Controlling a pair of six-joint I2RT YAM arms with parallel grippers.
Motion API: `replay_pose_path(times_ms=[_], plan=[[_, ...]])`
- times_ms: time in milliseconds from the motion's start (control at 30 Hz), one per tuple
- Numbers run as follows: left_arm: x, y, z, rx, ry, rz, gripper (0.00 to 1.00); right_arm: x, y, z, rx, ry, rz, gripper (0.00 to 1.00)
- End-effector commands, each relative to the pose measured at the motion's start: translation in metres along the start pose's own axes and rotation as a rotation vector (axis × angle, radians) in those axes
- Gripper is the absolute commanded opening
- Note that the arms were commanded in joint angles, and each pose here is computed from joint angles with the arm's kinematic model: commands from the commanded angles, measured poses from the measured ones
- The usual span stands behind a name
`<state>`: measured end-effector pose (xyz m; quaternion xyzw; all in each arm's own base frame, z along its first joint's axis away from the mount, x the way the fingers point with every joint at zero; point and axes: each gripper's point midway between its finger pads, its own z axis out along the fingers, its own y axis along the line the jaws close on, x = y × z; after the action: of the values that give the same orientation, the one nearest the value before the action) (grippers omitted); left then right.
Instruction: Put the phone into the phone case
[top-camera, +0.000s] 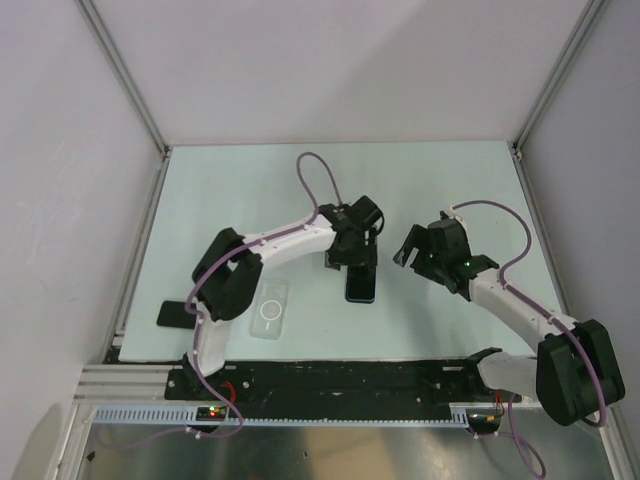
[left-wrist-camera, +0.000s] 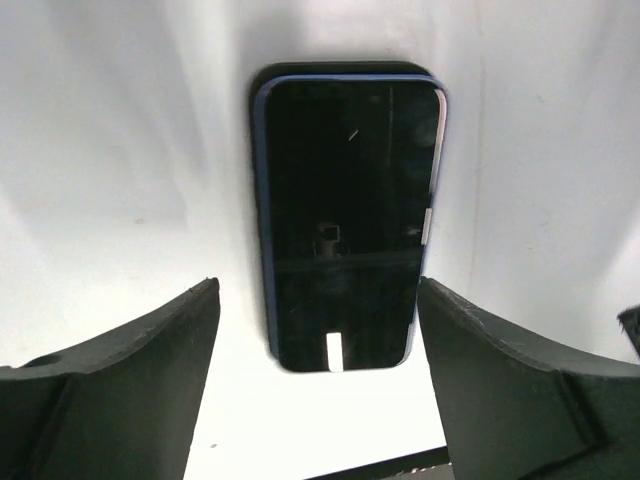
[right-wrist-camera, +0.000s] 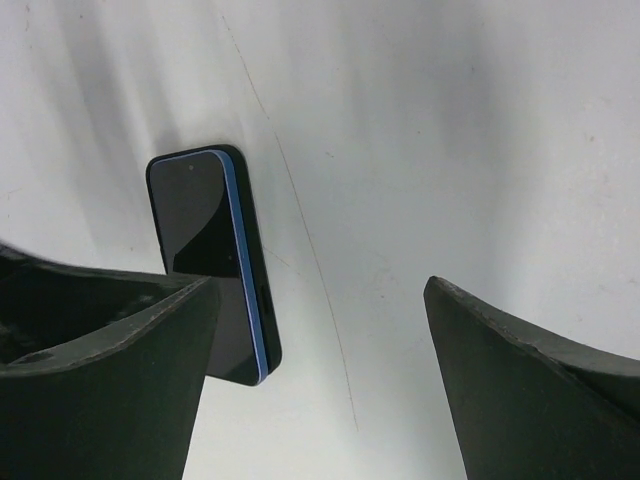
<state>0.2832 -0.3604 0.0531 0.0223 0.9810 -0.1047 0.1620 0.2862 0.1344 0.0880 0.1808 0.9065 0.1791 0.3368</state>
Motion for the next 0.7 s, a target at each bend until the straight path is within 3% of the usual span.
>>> replay_pose_path(times_ms=[0,233,467,667], plan=[[-0.038,0.032,-0.045,-0.002,-0.128,-0.031,0.8,0.002,0.016,0.007,-0.056,0.015,-0.035,0.86],[-0.036,0.07,-0.043,-0.059,-0.126,-0.04,0.55,0.018,0.044,0.02,-0.046,0.077,-0.133,0.68],[-0.034,0.082,-0.026,-0.02,-0.101,-0.072,0.31,0.023,0.051,0.034,-0.017,0.115,-0.162,0.28],[-0.035,0.066,-0.01,0.04,-0.072,-0.063,0.18,0.029,0.054,0.045,0.011,0.141,-0.194,0.22]])
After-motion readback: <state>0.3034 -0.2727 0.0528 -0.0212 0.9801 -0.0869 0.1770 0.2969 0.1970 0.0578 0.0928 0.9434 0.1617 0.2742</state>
